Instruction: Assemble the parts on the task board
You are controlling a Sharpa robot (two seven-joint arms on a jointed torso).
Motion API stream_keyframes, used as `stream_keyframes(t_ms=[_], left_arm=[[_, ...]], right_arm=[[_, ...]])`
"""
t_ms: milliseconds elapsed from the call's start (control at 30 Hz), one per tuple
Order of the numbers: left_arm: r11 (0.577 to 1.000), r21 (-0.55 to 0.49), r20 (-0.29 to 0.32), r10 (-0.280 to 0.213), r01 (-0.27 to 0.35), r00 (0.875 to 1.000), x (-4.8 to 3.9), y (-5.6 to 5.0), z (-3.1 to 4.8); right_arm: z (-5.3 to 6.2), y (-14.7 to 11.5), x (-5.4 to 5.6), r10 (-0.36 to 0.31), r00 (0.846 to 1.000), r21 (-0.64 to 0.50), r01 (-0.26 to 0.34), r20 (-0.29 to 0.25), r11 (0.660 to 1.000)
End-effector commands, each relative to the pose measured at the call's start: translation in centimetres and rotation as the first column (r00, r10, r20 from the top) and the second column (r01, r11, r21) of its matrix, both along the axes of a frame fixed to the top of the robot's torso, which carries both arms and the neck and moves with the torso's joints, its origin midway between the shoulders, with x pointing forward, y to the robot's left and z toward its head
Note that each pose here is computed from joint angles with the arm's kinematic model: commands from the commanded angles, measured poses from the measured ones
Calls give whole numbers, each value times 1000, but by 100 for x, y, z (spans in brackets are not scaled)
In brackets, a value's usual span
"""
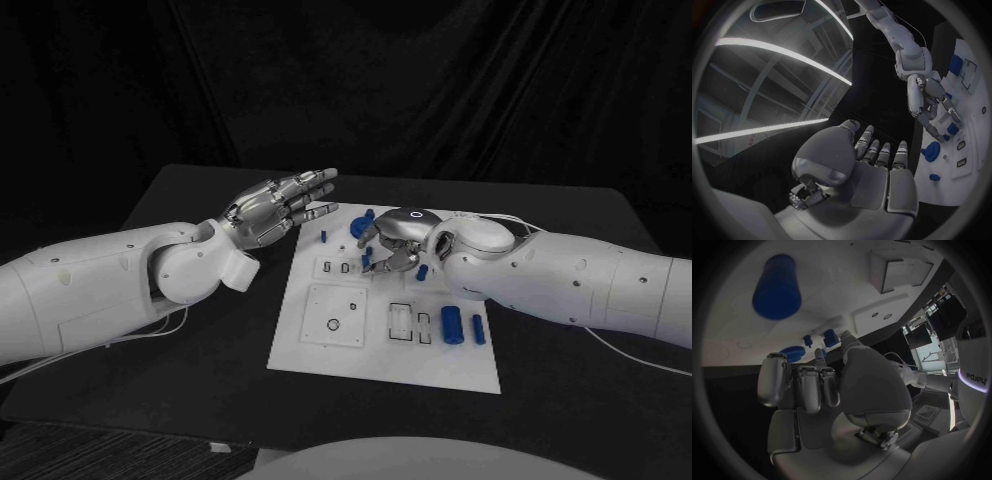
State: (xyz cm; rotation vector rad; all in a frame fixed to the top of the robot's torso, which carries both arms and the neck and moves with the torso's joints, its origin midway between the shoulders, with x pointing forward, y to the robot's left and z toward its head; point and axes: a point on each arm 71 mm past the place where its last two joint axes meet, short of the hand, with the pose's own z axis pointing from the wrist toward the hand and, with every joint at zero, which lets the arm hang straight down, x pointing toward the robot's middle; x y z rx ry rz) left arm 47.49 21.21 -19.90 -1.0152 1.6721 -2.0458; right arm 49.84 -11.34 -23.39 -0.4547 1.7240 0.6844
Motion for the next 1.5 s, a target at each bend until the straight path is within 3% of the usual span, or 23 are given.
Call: stream_keyframes(t_ms=[33, 300, 433, 500, 667, 767, 833, 933, 967, 1067, 1133, 1200, 1233, 1267, 1300, 1400, 1500], left_arm=[[1000, -12, 5, -4, 4, 1000, -2, -6, 3], [1000, -13, 11, 6, -6, 1000, 8, 1, 3], [1000, -15, 24, 27, -27, 999, 18, 19, 8], [999, -6, 36, 36, -36, 999, 22, 30, 9], [994, 87, 152, 56, -70, 987, 29, 112, 28], [975, 190, 303, 54, -116, 951, 61, 177, 109], [954, 265, 403, 24, -142, 915, 87, 193, 170], [899, 394, 552, -65, -191, 831, 164, 174, 312], [881, 426, 580, -93, -204, 809, 185, 163, 344], [765, 584, 661, -253, -272, 707, 296, 78, 489], [675, 669, 666, -356, -312, 656, 356, 12, 554], [593, 729, 647, -434, -342, 627, 397, -41, 591], [533, 767, 623, -482, -358, 616, 424, -80, 612], [498, 786, 606, -507, -366, 613, 439, -104, 622], [432, 821, 568, -548, -374, 615, 468, -151, 639], [275, 895, 445, -622, -352, 644, 512, -291, 646], [201, 922, 377, -657, -331, 653, 511, -411, 640]], right_arm=[[194, -14, 8, 10, 996, 59, -15, 85, 998], [623, -168, -29, 12, 978, 136, -41, 210, 990], [862, -378, -63, -19, 960, 201, -39, 281, 979], [924, -470, -73, -39, 955, 221, -28, 295, 975], [1067, -835, -65, -123, 944, 239, 49, 305, 970], [1082, -1036, -74, -170, 950, 223, 112, 261, 968], [1083, -1130, -102, -194, 953, 222, 142, 234, 965], [1079, -1216, -184, -217, 957, 232, 170, 194, 958], [1071, -1225, -209, -218, 958, 234, 172, 185, 957], [1005, -1203, -330, -205, 968, 244, 165, 147, 956], [956, -1163, -382, -193, 973, 247, 157, 127, 956], [917, -1128, -409, -185, 976, 249, 153, 114, 956], [892, -1105, -420, -181, 978, 249, 151, 106, 957], [879, -1092, -424, -180, 978, 249, 150, 102, 957], [855, -1072, -428, -178, 980, 248, 150, 95, 957], [814, -1040, -428, -180, 980, 246, 155, 83, 957], [797, -1024, -428, -183, 980, 245, 159, 77, 956]])
